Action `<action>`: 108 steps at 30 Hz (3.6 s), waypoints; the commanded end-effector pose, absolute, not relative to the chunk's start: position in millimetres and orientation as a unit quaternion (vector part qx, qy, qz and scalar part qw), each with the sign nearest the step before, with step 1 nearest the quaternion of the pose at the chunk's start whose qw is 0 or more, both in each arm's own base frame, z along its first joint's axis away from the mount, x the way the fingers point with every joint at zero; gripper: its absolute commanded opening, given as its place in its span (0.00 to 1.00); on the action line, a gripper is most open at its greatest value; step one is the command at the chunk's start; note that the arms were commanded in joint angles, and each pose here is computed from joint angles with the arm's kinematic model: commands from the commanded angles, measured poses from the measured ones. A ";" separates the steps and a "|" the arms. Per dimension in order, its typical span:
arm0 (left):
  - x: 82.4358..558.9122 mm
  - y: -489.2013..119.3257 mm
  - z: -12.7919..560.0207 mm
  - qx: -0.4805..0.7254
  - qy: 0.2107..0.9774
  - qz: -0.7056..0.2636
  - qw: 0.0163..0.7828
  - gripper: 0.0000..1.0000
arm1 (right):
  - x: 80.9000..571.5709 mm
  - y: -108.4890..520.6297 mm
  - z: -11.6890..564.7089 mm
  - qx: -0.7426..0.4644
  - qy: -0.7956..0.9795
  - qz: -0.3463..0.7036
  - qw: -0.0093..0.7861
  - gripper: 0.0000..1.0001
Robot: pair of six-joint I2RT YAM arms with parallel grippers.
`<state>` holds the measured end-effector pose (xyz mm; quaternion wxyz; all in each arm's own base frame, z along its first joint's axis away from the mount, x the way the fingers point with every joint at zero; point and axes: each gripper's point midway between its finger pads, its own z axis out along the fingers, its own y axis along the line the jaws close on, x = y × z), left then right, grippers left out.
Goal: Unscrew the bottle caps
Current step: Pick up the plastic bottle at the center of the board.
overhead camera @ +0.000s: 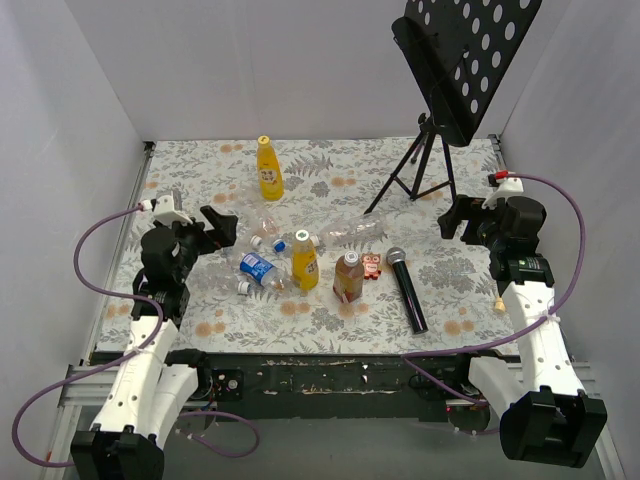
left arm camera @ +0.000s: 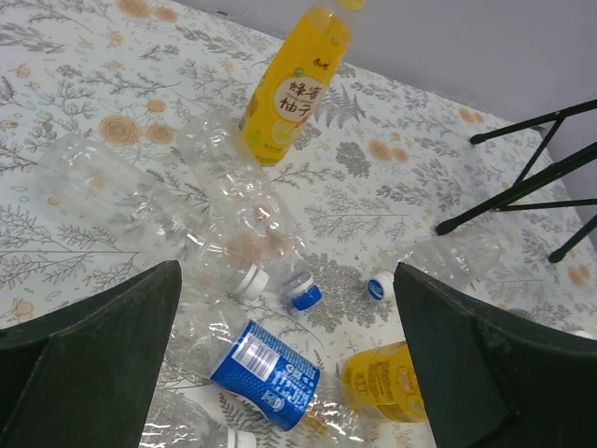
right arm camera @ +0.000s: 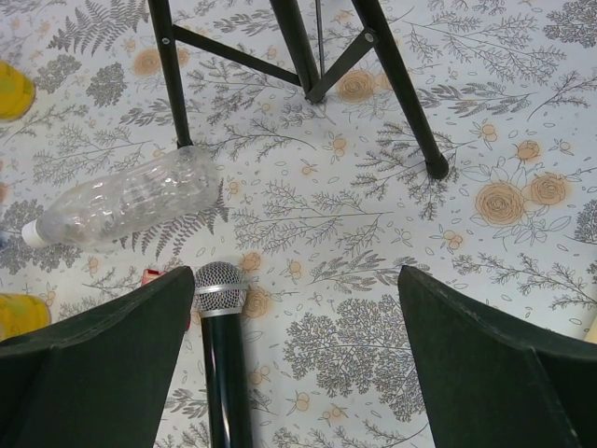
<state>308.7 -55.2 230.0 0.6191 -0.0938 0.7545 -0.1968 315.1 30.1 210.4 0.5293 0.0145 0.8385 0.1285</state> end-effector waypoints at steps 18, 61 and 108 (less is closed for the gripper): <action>247.8 -143.3 330.9 0.059 0.743 -0.423 0.516 0.98 | 239.7 133.4 204.2 -0.434 0.685 0.293 0.506 0.98; 235.3 -358.7 216.7 0.306 0.882 -0.140 0.331 0.54 | 191.5 157.9 156.4 -0.499 0.607 0.410 0.463 0.98; 225.4 -364.5 273.9 0.241 0.857 -0.242 0.386 0.00 | 170.9 166.2 172.7 -0.551 0.572 0.426 0.434 0.98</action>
